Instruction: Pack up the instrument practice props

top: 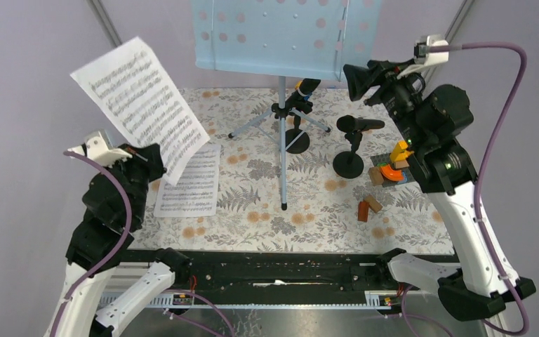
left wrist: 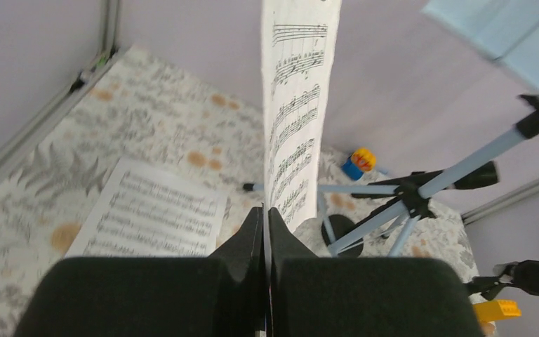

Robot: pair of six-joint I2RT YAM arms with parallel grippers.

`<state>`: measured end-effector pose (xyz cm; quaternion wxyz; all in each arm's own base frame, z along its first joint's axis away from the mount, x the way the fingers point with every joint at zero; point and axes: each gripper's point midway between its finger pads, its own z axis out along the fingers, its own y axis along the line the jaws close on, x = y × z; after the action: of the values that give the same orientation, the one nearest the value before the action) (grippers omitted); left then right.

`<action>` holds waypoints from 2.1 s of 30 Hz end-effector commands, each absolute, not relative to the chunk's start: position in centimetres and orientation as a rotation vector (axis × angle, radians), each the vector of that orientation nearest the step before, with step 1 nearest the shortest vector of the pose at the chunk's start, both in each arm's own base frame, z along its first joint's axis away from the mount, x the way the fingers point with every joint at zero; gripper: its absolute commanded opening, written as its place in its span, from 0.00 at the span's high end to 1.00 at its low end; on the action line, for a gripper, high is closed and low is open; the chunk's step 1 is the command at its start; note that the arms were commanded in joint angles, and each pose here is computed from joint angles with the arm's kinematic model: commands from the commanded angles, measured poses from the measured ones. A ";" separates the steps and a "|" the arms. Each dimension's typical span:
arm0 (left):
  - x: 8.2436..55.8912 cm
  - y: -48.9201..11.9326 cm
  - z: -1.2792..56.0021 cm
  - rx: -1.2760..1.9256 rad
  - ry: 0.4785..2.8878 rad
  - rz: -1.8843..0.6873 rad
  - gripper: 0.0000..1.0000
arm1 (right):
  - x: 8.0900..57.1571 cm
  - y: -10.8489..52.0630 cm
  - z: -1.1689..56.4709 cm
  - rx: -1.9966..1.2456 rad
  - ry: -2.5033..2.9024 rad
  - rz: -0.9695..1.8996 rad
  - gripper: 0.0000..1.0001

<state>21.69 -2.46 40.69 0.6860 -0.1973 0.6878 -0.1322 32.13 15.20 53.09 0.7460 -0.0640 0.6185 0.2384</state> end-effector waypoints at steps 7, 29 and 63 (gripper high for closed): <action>25.4 -4.8 31.0 -0.554 1.727 -0.280 1.00 | 27.0 12.7 48.6 -0.082 1.425 0.547 0.27; 34.1 -5.5 19.6 -0.055 2.419 -0.470 1.00 | 23.6 15.0 35.0 -0.145 1.840 0.697 0.20; 33.2 6.9 7.8 -0.287 2.800 0.409 0.27 | 23.2 15.4 30.0 -0.186 1.974 0.685 0.10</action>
<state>32.14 5.24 6.05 0.1248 -0.0873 0.9836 0.0964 23.52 15.30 30.25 0.5007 -0.0694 0.8161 0.2801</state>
